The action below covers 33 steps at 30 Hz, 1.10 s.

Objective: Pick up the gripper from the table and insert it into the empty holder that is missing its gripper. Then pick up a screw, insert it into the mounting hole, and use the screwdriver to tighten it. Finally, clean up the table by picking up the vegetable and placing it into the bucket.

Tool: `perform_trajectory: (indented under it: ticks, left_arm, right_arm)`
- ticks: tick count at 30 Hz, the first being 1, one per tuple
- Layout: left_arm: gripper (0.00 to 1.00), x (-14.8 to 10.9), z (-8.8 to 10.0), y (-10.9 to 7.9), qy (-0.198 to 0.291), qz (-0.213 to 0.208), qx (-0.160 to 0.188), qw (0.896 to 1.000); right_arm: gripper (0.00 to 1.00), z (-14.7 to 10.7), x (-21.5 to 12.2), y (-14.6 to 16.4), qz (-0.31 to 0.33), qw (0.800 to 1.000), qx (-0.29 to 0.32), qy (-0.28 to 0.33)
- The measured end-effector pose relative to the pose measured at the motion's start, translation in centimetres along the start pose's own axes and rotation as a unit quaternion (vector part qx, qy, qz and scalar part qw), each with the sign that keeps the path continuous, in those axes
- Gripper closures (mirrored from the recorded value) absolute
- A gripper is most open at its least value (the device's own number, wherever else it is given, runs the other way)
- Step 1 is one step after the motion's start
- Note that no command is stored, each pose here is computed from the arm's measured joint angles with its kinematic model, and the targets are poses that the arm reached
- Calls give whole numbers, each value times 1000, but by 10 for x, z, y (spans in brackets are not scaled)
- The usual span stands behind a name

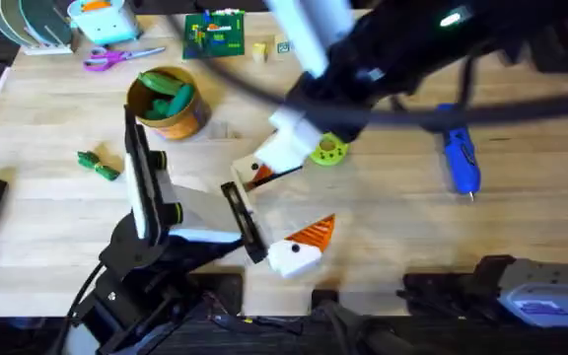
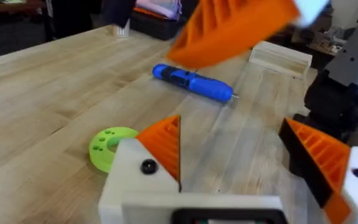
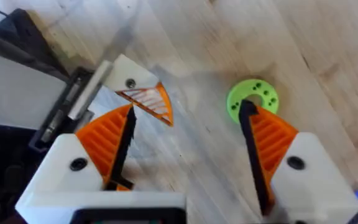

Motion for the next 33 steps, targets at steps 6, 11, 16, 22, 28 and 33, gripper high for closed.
perform_trajectory:
  ticks: [6,11,16,22,28,33]
  left_arm:
    - [9,0,0,0,0,0,0,1000]
    - [9,0,0,0,0,0,0,1000]
    - [9,0,0,0,0,0,0,1000]
    - [9,0,0,0,0,0,0,1000]
    - [9,0,0,0,0,0,0,1000]
    - [91,0,0,0,0,0,0,1000]
  right_arm:
    - [10,-26,-34,-32,-31,997,61,24]
    - [10,-42,-42,-42,-39,995,75,59]
    - [8,-56,-73,-42,-54,997,51,25]
    - [7,-104,-110,-45,-101,991,76,-53]
    - [7,-145,-96,-40,-84,984,92,-129]
    - [7,-167,-81,-26,-21,983,82,-163]
Point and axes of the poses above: each hand's point on the last joint's axis, 136 mm out from that joint toward the fingers, its own x axis out along the fingers, its own y axis along the line the jaws close on, z = x × y, the point moved 10 cm from there along -x, back along the fingers, and after that the axes turned 2 degrees about x, right-handed, at the moved point
